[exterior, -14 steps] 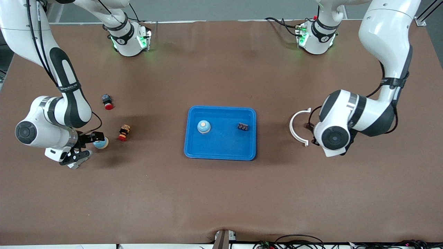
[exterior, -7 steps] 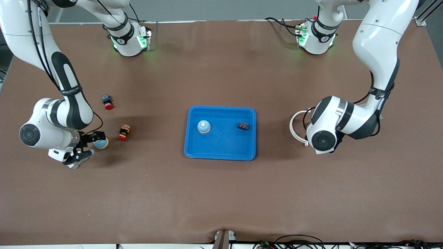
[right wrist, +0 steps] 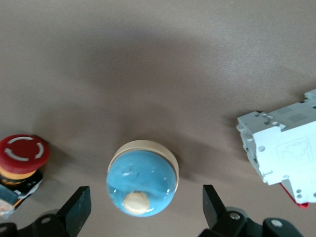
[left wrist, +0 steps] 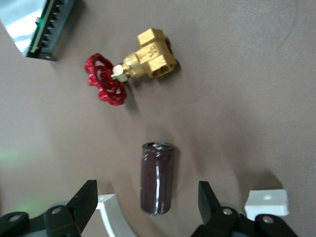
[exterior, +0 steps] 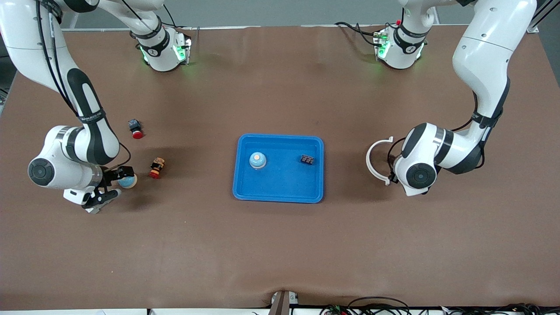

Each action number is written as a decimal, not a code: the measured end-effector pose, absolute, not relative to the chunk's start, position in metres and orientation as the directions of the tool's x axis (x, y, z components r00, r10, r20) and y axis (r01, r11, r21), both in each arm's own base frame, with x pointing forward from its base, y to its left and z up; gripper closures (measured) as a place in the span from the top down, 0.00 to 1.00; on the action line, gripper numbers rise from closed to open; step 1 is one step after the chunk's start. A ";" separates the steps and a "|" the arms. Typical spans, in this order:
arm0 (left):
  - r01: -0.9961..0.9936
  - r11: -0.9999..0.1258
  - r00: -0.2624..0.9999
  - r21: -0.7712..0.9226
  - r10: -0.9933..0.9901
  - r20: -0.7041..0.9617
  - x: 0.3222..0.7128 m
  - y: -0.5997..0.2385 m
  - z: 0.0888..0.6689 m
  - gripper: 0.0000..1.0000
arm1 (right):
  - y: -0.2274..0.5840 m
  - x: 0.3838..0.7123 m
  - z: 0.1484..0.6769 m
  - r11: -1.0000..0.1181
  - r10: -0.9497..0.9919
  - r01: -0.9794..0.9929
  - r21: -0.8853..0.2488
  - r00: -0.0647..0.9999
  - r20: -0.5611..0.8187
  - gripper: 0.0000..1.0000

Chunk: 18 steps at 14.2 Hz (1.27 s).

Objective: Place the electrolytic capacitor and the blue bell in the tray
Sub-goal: 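Grasp the second dome with the right gripper while the left gripper grasps a capacitor, then lift the dome with the right gripper while the left gripper lifts the capacitor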

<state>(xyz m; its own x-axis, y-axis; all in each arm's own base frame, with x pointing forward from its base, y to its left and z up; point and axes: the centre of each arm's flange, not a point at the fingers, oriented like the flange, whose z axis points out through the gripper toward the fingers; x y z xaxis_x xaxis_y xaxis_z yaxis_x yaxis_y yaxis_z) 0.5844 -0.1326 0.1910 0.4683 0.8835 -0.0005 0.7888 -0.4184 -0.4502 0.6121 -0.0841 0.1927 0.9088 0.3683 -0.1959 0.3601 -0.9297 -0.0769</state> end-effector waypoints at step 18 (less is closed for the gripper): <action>0.801 -0.415 0.456 -0.432 0.890 -0.011 0.576 -0.123 0.175 0.89 | -0.087 0.612 0.179 -0.929 0.369 0.360 -0.080 0.908 -0.200 0.65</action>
